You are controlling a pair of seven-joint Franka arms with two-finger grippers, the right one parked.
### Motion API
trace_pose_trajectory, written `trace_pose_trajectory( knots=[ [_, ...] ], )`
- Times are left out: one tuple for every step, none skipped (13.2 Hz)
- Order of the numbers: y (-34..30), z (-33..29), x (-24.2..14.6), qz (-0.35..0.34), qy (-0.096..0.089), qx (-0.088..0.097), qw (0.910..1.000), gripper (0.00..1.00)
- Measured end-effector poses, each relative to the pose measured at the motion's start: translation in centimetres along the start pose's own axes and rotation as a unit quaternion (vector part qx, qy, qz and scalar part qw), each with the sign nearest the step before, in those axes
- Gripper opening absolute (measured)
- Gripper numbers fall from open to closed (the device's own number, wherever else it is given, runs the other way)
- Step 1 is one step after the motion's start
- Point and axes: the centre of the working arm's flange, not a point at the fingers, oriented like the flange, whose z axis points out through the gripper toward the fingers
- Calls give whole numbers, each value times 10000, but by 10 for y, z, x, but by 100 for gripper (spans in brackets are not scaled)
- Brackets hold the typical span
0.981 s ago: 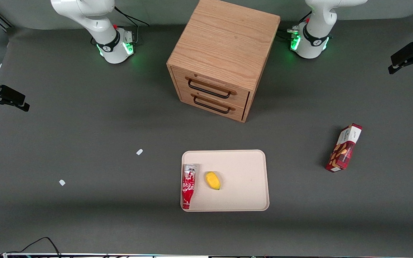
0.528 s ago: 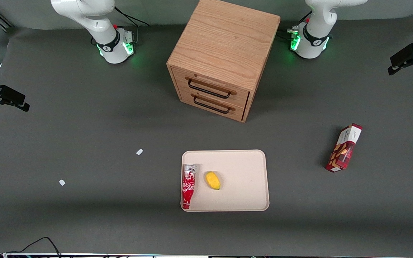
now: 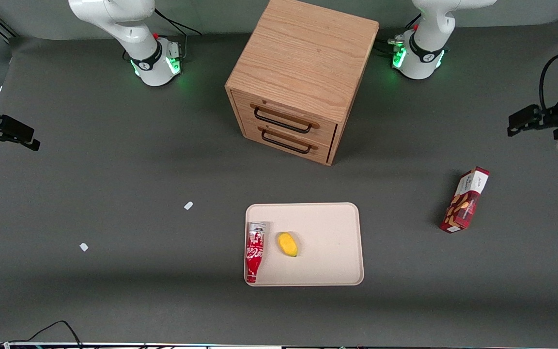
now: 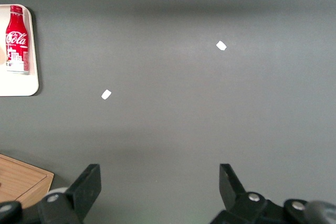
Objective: Place red cookie box on tray
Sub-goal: 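Move the left gripper toward the red plaid cookie box, then lower the open left gripper over the box and close on it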
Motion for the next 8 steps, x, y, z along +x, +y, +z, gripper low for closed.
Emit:
trace_pose_trajectory(
  knots=[
    [-6, 19, 10, 105, -34, 35, 9999, 100],
    [-10, 42, 19, 274, -68, 45, 9996, 100],
    [-13, 66, 28, 430, -81, 50, 9990, 100],
    [-17, 92, 37, 576, -50, 64, 9983, 100],
    [-23, 118, 44, 727, 22, 88, 9973, 100],
    [-28, 144, 51, 868, 139, 124, 9961, 100],
    [-32, 169, 54, 967, 271, 166, 9948, 100],
    [-35, 193, 55, 1059, 393, 206, 9934, 100]
  ],
)
